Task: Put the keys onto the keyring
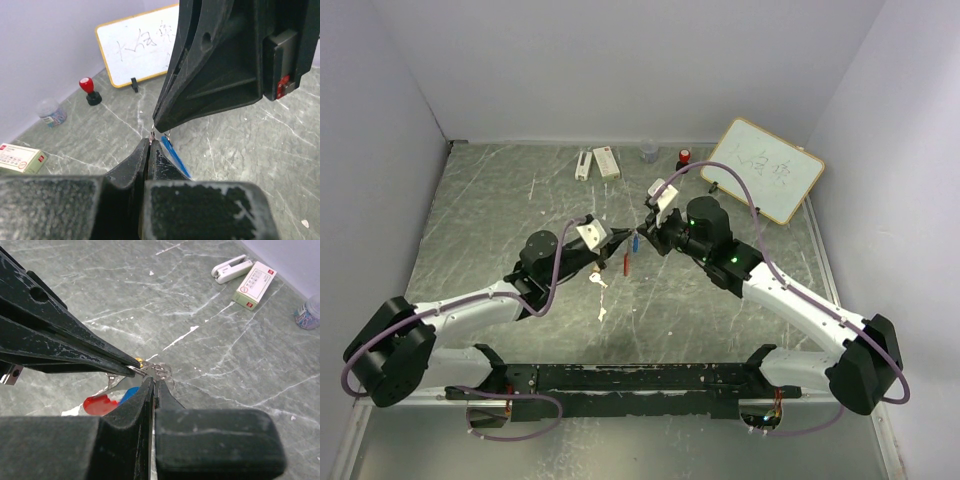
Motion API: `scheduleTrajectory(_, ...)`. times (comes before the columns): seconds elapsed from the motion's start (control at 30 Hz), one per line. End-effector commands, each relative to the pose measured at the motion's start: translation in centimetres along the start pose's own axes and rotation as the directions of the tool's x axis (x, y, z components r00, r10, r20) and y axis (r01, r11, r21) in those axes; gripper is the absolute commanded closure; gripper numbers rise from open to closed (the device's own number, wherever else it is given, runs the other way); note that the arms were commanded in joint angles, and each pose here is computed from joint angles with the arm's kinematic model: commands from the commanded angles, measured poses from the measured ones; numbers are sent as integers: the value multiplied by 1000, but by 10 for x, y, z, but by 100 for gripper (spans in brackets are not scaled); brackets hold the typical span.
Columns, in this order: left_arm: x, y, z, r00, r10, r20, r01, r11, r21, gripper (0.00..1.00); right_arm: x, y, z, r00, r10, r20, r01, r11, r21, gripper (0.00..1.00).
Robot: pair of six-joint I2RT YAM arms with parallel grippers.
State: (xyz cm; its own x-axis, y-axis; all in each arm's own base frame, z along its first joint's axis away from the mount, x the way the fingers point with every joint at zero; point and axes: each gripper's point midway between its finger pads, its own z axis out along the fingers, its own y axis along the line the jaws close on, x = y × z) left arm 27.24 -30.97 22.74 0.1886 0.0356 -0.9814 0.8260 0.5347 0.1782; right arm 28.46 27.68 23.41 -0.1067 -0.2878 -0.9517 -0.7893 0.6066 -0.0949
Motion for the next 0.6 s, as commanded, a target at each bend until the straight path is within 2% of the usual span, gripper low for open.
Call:
scheduleTrajectory(0.0, -38, 12, -4, 992, 34, 124, -26, 997, -66, 93, -1, -12, -4, 1000, 7, 8, -7, 998, 55, 100)
scheduleTrajectory(0.57, -56, 12, -13, 967, 14, 255, 8, 996, -86, 93, 2, -1, 3, 1000, 26, 7, -26, 999, -18, 100)
